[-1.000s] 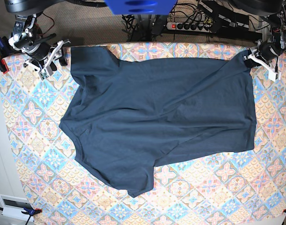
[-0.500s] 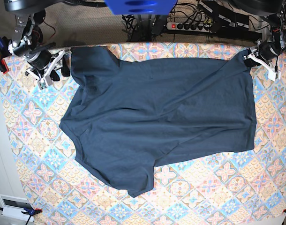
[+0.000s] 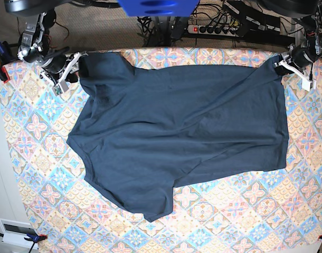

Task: Layout the t-shirt on the table in an organized manner, then fold the t-shirt properly
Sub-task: 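Hold the shoulder corners and pull them apart to stretch the shirt, then lower the held shoulder edge flat onto the table with both grippers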

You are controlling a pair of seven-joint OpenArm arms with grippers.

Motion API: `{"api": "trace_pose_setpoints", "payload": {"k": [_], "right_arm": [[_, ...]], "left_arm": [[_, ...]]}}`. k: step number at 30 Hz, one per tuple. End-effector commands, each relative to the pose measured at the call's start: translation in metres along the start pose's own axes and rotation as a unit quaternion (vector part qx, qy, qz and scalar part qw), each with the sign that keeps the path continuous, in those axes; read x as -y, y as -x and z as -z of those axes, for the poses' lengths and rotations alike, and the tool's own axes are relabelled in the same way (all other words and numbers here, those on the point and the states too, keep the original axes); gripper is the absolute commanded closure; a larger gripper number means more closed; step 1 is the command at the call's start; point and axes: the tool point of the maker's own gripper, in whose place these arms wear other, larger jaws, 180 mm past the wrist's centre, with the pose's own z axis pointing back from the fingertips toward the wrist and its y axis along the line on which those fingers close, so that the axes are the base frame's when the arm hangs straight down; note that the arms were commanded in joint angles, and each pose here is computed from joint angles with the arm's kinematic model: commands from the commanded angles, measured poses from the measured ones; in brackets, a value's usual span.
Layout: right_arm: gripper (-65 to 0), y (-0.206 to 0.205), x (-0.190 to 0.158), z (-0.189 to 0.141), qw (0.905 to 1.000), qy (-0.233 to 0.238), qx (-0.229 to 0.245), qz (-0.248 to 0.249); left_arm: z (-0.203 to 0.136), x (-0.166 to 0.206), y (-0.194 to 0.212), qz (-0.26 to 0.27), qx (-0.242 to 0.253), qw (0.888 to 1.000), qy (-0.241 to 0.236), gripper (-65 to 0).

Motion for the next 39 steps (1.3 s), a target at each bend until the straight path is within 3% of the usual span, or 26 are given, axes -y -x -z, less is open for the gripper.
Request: {"api": "trace_pose_setpoints", "payload": {"k": [1, 7, 13, 17, 24, 30, 39], "right_arm": [[-24.8, -0.008, 0.004, -0.004, 0.9999, 0.002, 0.014, -0.004], [-23.2, 0.008, 0.000, 0.005, 0.9999, -0.012, -0.007, 0.010], [0.0, -0.001, -0.011, 0.006, 0.9995, -0.030, 0.007, 0.009], [-0.9, -0.014, -0.008, -0.001, 0.9978, -0.039, 0.043, 0.034], [-0.9, -0.035, 0.027, -0.038, 0.9907, 0.000, 0.113, 0.077], [-0.9, -0.033, 0.027, -0.067, 0.9920, 0.013, 0.113, 0.055], [-0.9, -0.019, 0.004, -0.079, 0.9956, 0.003, 0.088, 0.032]], "left_arm": [[-0.005, 0.001, -0.012, 0.012, 0.013, 1.000, 0.001, -1.6], [-0.005, 0.001, -0.013, 0.011, 0.014, 1.000, 0.002, -1.6], [-0.006, 0.002, -0.014, 0.014, 0.015, 1.000, 0.003, -1.6], [-0.007, 0.000, -0.014, 0.015, 0.011, 1.000, 0.000, -1.7], [-0.016, -0.010, -0.012, 0.002, -0.008, 1.000, -0.012, -1.7], [-0.017, -0.012, -0.009, 0.002, -0.013, 1.000, -0.014, -1.7], [-0.021, -0.017, 0.014, -0.003, -0.047, 0.999, -0.020, -0.8]]}}
